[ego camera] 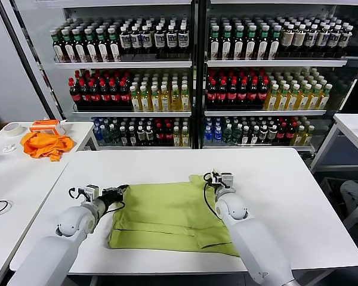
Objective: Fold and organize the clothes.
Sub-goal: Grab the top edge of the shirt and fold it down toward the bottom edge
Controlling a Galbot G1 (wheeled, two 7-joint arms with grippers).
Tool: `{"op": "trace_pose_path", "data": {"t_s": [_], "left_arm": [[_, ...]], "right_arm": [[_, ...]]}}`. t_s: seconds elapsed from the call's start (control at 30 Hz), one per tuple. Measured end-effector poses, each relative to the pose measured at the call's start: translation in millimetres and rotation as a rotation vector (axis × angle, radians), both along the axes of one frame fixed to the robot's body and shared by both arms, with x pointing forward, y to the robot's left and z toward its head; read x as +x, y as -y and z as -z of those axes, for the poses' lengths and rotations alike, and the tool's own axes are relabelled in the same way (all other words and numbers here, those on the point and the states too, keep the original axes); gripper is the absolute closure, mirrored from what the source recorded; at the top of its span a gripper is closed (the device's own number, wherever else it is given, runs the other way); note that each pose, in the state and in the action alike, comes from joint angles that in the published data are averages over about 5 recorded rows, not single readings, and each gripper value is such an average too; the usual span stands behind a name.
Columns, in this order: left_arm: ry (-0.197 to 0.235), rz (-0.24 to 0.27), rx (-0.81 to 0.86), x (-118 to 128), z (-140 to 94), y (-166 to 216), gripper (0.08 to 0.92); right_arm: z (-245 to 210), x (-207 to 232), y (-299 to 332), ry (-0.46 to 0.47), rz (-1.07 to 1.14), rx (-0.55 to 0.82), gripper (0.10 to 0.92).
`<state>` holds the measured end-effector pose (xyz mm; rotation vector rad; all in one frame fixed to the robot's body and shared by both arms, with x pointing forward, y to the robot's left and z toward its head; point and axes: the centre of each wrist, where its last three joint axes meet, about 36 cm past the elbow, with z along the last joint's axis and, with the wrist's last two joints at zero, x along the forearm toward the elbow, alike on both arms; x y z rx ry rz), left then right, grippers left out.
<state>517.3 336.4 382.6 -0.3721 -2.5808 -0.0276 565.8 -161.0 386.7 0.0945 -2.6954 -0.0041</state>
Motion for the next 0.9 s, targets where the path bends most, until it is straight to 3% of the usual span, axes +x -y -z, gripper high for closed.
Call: {"op": "trace_pose_path", "data": {"t_s": [0.53, 0.9], "left_arm": [[0.094, 0.038, -0.05, -42.4, -20.2, 2.3, 0.916], [0.102, 0.064, -0.074, -79.3, -20.3, 12.5, 0.916]], "right_arm": [[-32.7, -71.4, 19.2, 0.077, -0.045, 0.032, 0.914], [-33.3, -126.7, 35.8, 0.078, -0.054, 0.041, 0.914]]}}
